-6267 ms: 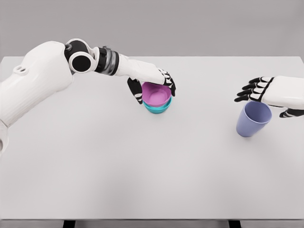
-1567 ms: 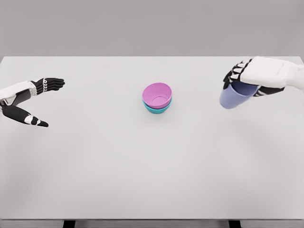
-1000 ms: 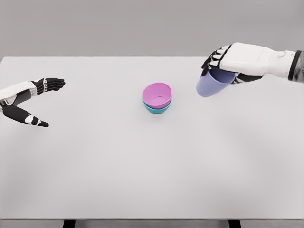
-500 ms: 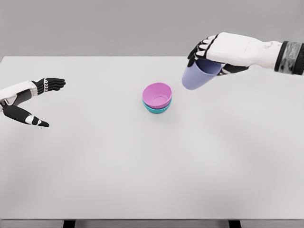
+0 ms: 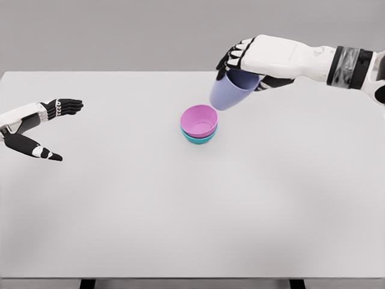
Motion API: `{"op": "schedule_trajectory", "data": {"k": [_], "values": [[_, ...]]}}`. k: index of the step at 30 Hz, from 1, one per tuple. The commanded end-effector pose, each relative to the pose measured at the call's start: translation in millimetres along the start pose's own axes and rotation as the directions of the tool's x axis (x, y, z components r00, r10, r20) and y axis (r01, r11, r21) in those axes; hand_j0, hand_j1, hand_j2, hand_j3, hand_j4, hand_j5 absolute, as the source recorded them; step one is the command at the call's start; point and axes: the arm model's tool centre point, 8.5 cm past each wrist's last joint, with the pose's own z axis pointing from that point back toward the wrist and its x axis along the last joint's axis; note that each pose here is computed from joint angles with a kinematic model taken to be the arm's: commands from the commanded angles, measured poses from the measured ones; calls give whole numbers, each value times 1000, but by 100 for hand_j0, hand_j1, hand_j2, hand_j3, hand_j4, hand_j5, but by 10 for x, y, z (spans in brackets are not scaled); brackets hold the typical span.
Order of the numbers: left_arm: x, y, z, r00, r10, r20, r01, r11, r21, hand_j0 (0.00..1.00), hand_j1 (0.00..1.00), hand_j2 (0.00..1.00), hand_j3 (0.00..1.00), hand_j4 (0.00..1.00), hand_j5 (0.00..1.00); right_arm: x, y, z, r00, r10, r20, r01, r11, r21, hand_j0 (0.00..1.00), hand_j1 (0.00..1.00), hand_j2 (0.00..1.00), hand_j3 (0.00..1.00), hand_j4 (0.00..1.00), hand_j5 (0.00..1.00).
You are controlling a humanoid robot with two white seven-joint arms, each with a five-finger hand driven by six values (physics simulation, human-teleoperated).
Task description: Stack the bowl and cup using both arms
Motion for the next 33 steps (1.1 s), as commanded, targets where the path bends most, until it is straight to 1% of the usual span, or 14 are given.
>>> {"op": "schedule_trajectory", "data": {"k": [1,3,4,7,11,13,15,19,23,25,33], "values": [[6,11,4,1000,5,3,-5,1000,6,100,100,100,100,100,100,33,-9,-63,1000,-9,15,9,1000,-14,67,67,67,67,67,67],[6,11,4,1000,5,3,-5,1000,6,100,100,100,100,100,100,62,-32,-126,1000,-9,28,10,1000,-24,67,67,67,67,67,67],[6,11,4,1000,5,3,-5,1000,6,100,100,100,100,100,100,58,-16,-135,1000,-13,28,14,1000,-21,67,67,67,67,67,67],[6,11,4,1000,5,3,-5,1000,6,100,100,100,100,100,100,125,12,-254,998,-20,56,21,1000,-16,67,67,67,67,67,67],[5,4,0,1000,6,3,-6,1000,4,100,100,100,100,100,100,140,35,-326,997,-32,66,33,999,-18,66,66,66,66,66,66],[9,8,1,1000,5,4,-5,1000,5,100,100,100,100,100,100,130,99,-391,997,-45,66,45,999,-4,66,66,66,66,66,66],[5,4,0,1000,6,3,-6,1000,4,100,100,100,100,100,100,61,140,-471,997,-57,46,56,998,7,66,66,66,66,66,66],[5,4,0,1000,6,3,-6,1000,4,100,100,100,100,100,100,140,252,-592,995,-69,74,66,997,40,66,66,66,66,66,66],[8,5,-6,1000,6,5,-6,1000,5,100,100,100,100,100,100,121,311,-603,994,-79,69,75,996,56,66,66,66,66,66,66],[9,2,-3,1000,6,4,-6,1000,3,100,100,100,100,100,100,63,366,-597,996,-76,44,73,994,76,66,66,66,66,66,66],[8,5,-6,1000,6,5,-6,1000,5,100,100,100,100,100,100,67,377,-607,996,-76,45,72,994,80,66,66,66,66,66,66]]}}
